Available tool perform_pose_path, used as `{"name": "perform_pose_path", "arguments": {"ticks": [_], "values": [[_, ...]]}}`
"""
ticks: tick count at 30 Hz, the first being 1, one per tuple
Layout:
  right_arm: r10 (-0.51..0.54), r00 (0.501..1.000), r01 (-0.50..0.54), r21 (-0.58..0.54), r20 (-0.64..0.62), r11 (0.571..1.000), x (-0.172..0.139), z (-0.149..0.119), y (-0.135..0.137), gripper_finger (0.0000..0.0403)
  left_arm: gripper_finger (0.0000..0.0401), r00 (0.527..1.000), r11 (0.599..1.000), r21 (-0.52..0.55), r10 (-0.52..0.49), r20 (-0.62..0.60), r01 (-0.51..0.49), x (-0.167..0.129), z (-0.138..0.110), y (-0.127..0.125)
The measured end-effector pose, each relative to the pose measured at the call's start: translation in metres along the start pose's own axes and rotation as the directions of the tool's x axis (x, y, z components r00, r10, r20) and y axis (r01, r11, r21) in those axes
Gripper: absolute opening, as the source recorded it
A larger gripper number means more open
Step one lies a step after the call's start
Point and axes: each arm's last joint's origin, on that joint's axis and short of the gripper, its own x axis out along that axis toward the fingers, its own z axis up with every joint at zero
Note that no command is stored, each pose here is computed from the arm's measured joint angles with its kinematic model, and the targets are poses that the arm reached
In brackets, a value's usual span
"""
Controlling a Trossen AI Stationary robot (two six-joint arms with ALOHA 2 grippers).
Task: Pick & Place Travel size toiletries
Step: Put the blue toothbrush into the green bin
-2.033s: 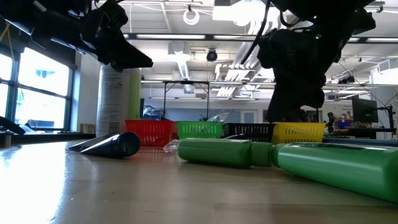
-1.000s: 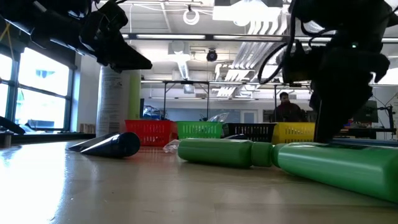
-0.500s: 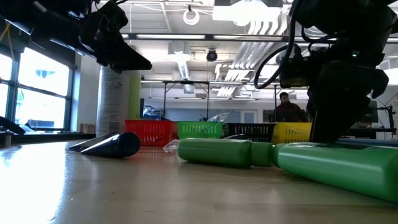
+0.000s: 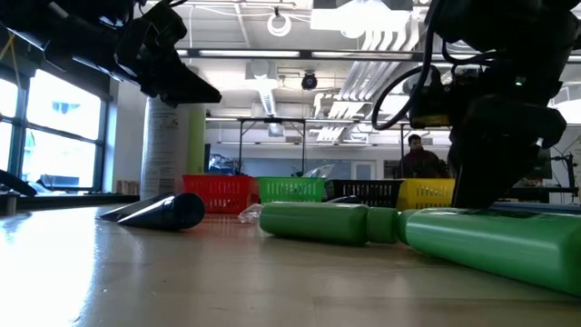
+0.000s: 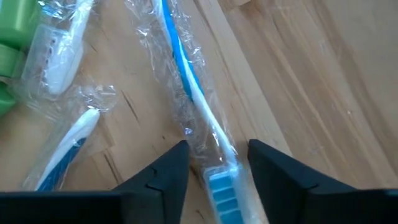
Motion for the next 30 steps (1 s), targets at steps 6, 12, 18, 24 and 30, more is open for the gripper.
{"name": "perform_pose_path", "arguments": {"ticks": [6,12,18,24,30], "values": [[-0.002,1.000,0.002,-0.002,0.003,1.000,0.000,0.000,0.000,0.0098,0.0088,1.000,1.000,0.000,0.000,0.000,0.000,0.000,0.000,0.000],[0.006,1.000,-0.006,-0.001,0.002,1.000,0.000,0.000,0.001,0.0072,0.0088,1.000,1.000,0.000,0.000,0.000,0.000,0.000,0.000,0.000],[0.009,1.000,-0.009,0.000,0.000,1.000,0.000,0.000,0.001,0.0072,0.0088,1.000,1.000,0.000,0.000,0.000,0.000,0.000,0.000,0.000],[0.023,1.000,-0.023,0.002,0.000,1.000,-0.003,0.001,0.001,0.0058,0.0088,1.000,1.000,0.001,0.000,-0.005,0.000,0.000,-0.001,0.000],[0.058,0.997,-0.059,0.011,0.041,0.998,-0.017,0.005,0.002,0.0038,0.0088,1.000,1.000,0.001,0.000,-0.010,0.000,0.000,-0.001,0.000]]}}
